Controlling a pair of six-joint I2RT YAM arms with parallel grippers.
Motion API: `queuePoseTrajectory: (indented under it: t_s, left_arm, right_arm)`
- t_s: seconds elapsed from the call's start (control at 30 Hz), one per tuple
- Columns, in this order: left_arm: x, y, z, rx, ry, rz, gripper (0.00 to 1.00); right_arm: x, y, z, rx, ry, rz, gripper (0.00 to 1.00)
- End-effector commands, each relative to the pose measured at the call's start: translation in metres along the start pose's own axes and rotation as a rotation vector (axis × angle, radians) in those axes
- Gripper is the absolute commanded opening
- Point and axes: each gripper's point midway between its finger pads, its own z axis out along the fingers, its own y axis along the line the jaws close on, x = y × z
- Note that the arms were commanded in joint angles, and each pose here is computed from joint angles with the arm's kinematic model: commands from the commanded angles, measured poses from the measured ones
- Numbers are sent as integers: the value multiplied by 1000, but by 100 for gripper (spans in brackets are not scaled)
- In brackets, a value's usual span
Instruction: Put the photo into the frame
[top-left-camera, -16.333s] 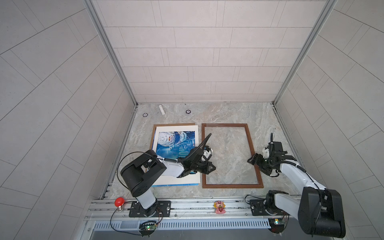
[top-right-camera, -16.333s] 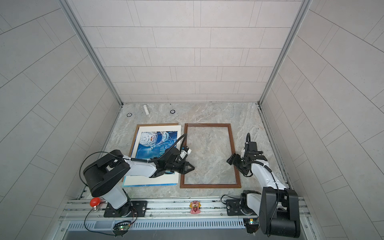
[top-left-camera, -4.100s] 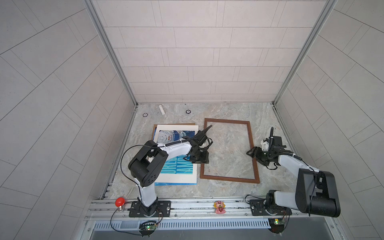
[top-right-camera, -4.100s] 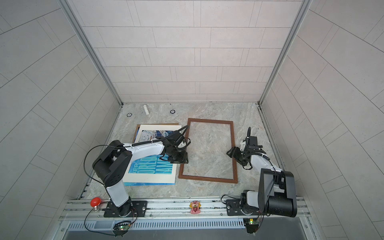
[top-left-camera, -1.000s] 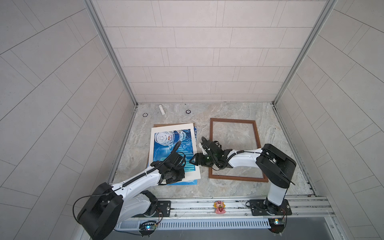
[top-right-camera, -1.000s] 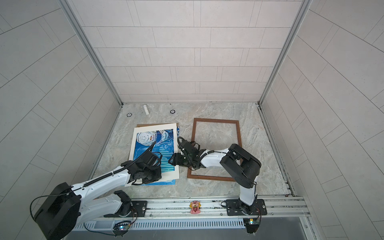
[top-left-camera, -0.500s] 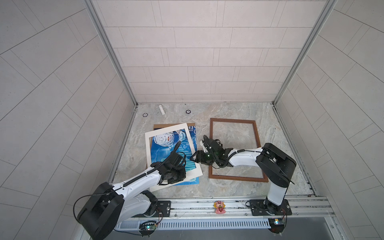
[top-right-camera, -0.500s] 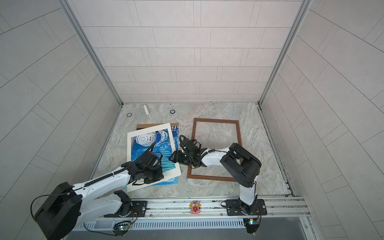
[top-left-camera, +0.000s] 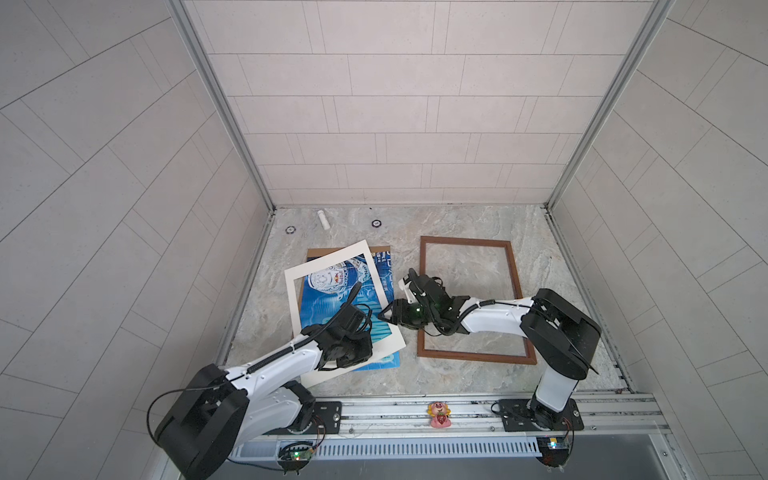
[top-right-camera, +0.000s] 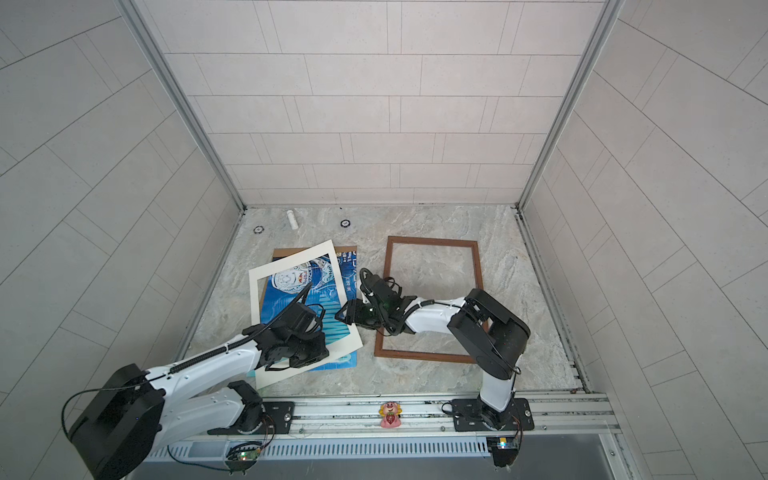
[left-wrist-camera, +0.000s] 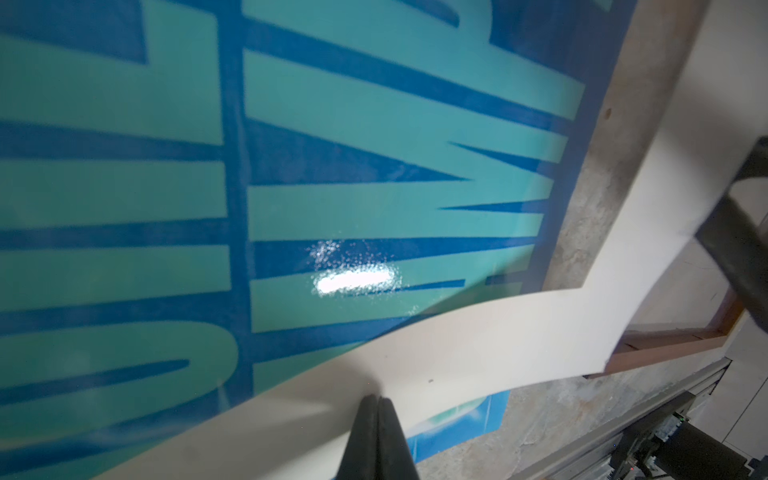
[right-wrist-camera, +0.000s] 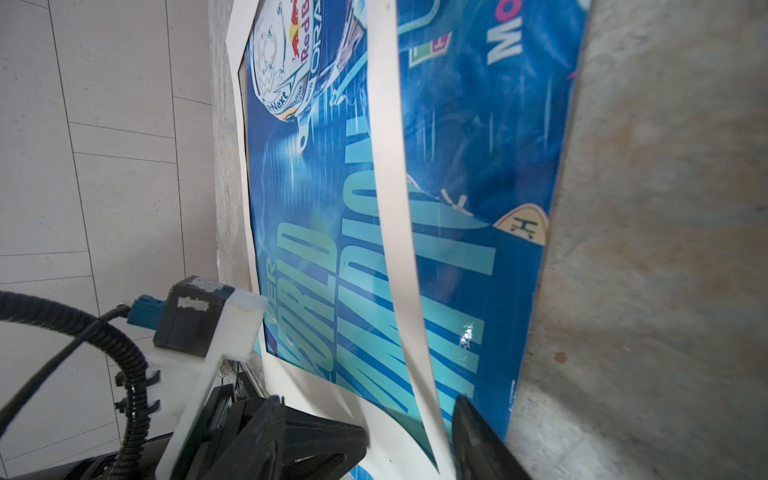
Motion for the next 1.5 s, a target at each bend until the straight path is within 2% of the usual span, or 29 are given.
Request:
queuePoseTrajectory:
  t_s: [0.0,0.13,0.43,0.73,0.83,0.9,1.1,1.23,1.33,1.47]
  left_arm:
    - [20,33,10,-107,58,-33,5]
    - [20,34,10,-106,59,-33,5]
    - [21,31,11,-89,63,-35,6]
    - [19,26,7,-71,54,-35,6]
    - [15,22,1,-65,39,-24,7]
    - [11,16,-5,-61,28,-10,10]
    - [-11,-7,-45,-55,-38,35,29]
    - [-37,-37,-90,-11,-166,95,42]
    - [-58,-63,-119,30,-256,147,52]
    - [-77,-107,-128,92,-233,239,55]
  right_arm:
    - [9,6,-3,-48,28,37,59]
    - [10,11,3,-86,36,40,54]
    - [24,9,29,-135,106,43,52]
    - [27,4,28,-81,84,-4,22]
    - [24,7,23,-62,77,-32,6]
    - [21,10,18,-59,61,-45,0]
    - [5,32,-8,-79,-16,-100,0]
    - [-9,39,-47,-32,-88,-165,0]
    - [-21,31,-76,-14,-126,-147,0]
    - [-30,9,-112,4,-160,-90,0]
